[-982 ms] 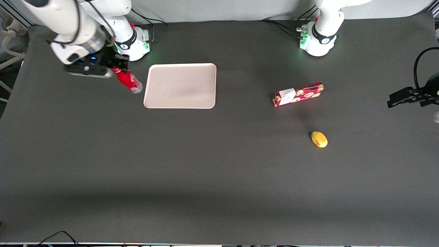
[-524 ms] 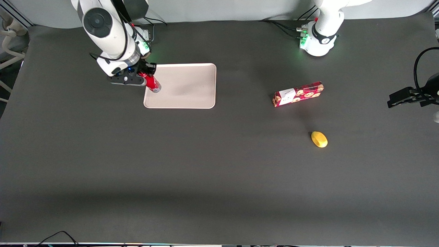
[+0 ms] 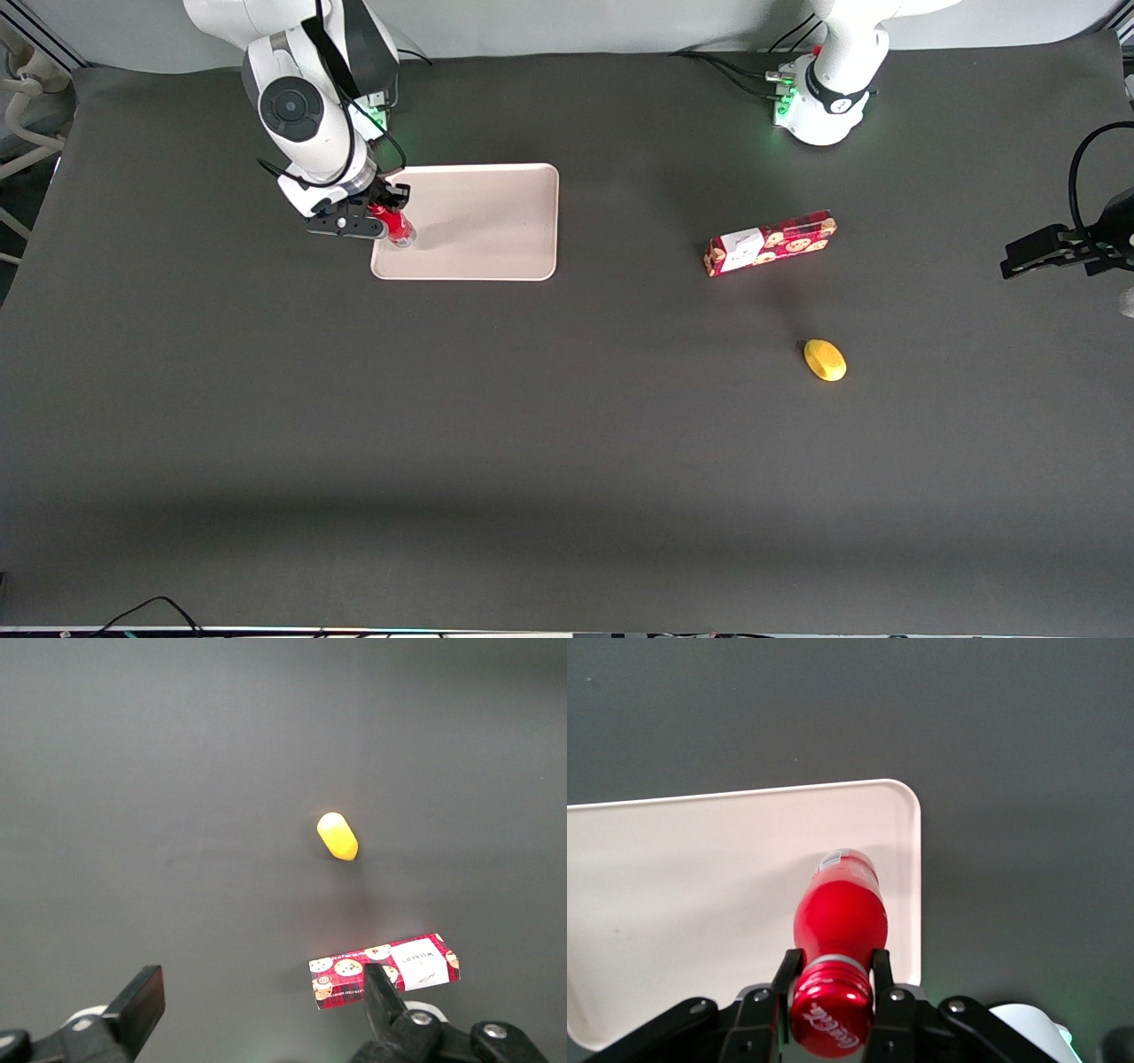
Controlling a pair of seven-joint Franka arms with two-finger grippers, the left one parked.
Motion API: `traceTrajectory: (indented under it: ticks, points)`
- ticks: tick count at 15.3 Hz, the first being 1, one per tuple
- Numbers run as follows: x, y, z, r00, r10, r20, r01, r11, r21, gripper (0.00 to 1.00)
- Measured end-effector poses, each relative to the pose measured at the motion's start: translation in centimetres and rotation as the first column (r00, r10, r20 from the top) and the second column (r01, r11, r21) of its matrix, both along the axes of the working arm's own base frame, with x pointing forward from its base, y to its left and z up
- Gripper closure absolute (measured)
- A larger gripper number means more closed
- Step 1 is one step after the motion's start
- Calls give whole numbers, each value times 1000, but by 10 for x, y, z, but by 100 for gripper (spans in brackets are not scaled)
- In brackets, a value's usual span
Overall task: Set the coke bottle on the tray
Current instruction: 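Lower the bottle onto the tray and open the right gripper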
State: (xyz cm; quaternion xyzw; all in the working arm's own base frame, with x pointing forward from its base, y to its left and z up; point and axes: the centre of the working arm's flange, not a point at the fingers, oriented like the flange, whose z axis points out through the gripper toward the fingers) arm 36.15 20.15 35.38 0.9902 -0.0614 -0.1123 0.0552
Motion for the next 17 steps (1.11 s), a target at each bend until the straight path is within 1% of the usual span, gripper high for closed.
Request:
traceTrajectory:
  ticks: [5,8,17]
  points:
    - [-16,3,-23,1000,27,0,-27,999,-17,64]
    - [-24,11,-31,998,56,12,-56,998,-24,64]
    - [-24,6,-39,998,57,21,-56,998,-27,64]
